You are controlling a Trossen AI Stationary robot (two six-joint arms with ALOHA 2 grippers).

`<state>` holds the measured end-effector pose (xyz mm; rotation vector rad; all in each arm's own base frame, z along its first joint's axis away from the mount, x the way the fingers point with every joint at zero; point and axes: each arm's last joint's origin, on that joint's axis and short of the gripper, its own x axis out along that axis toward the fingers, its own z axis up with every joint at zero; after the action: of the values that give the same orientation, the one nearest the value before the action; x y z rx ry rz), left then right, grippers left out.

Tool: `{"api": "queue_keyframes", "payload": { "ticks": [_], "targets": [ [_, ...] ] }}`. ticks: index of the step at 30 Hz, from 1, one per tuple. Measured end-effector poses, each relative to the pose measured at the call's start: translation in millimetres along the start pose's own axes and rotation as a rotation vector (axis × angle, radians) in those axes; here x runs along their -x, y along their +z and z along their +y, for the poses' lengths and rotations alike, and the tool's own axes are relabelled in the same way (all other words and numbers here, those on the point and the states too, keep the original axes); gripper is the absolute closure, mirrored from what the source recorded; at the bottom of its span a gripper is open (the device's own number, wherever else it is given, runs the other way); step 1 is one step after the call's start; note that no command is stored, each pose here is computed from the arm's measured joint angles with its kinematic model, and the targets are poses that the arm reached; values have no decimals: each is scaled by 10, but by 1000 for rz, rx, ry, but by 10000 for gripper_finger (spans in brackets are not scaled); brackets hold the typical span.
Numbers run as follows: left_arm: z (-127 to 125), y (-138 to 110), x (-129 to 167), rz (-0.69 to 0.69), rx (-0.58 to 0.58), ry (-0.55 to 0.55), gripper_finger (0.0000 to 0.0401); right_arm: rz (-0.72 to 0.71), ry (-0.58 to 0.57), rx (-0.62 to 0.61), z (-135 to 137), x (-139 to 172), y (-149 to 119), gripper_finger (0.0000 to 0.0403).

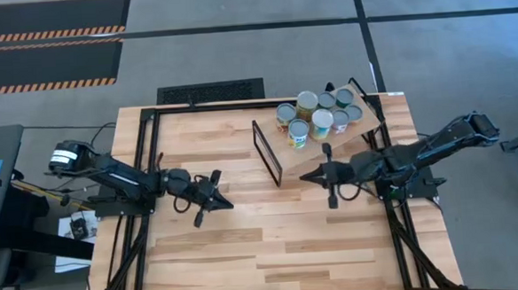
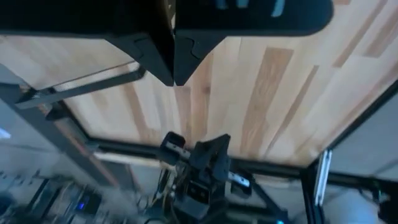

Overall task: Pick and place cans onto a shelf
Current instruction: Return to Home Position

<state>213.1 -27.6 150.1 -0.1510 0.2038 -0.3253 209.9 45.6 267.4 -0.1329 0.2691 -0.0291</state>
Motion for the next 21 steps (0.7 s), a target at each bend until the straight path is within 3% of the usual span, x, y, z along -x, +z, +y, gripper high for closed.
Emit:
{"api": "queue_keyframes", "payload": {
  "ticks": [4,8,21],
  "targets": [
    [113,64,131,-13,-21,19,401,-69,-12,3,-56,171,-145,371],
    [223,89,276,-48,-38,73,401,-115,-21,-2,-110,346,-255,382],
    [364,-122,746,-106,-31,154,401,-247,-66,-55,-267,708,-736,398]
  ]
}}
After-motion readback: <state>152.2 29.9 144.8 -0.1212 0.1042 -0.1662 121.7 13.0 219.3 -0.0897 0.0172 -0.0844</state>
